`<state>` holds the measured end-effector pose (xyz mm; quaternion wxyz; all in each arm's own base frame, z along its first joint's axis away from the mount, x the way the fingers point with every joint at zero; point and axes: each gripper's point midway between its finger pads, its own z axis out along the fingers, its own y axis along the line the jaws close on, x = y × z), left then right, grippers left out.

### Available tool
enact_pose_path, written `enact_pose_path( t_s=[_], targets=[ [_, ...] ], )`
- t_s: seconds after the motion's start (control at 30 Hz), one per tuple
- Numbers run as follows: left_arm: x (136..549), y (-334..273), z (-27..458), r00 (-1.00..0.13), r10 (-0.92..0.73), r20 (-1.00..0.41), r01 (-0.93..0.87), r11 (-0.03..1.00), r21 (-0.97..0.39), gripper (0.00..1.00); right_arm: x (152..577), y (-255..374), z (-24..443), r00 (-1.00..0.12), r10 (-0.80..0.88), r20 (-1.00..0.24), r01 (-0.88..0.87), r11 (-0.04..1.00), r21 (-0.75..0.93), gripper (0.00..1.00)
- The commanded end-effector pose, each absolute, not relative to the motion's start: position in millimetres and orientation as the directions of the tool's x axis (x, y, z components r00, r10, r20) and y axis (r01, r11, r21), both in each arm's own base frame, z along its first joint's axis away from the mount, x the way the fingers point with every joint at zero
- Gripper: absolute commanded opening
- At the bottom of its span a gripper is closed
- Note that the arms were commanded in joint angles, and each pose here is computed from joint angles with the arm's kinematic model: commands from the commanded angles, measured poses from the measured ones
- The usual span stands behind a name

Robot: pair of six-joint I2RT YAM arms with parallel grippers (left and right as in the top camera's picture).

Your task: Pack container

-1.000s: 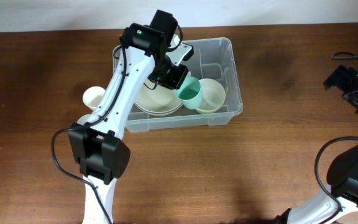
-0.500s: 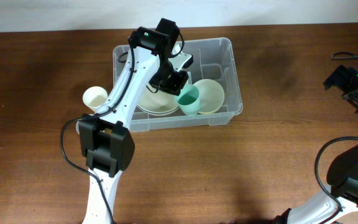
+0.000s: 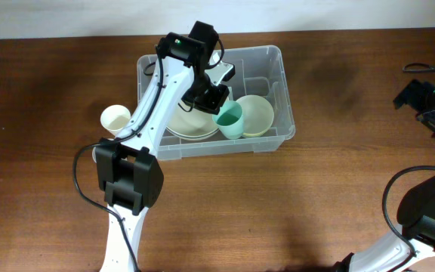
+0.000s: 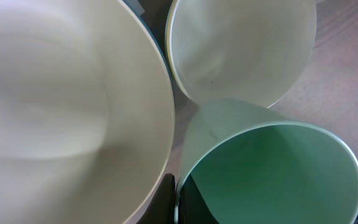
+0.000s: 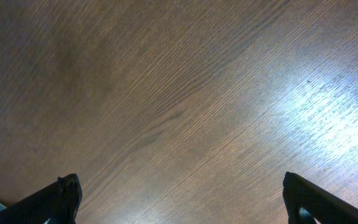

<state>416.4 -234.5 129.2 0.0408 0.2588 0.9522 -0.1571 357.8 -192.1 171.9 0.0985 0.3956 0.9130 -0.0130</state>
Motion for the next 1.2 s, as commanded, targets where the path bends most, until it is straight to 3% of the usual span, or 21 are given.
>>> enact_pose_path(
  t_s=[0.0,0.27,0.63,0.9,1.17],
  targets=[
    [413,-231,123,-0.869,0.477,-0.130,0.494,0.825,-0.274,0.01,356,-193,176,-0.669,0.716,-0.199,0.722,0.689,0.054,0.99],
    [406,-196,117,-0.879,0.477,-0.027,0.476,0.870,-0.130,0.01,356,-193,176,-0.669,0.716,-0.199,0.722,0.689,0.054,0.99],
    [407,-197,117,-0.879,0.476,-0.033,0.476,0.869,-0.134,0.01,356,-193,176,-0.668,0.717,-0.199,0.723,0.689,0.054,0.99],
    [411,-219,120,-0.871,0.482,-0.092,0.490,0.846,-0.211,0.01,356,-193,176,-0.669,0.716,-0.199,0.722,0.689,0.054,0.99],
    [399,-216,120,-0.872,0.488,-0.042,0.485,0.848,-0.216,0.01,356,-193,176,-0.669,0.716,-0.199,0.722,0.689,0.054,0.99]
  ],
)
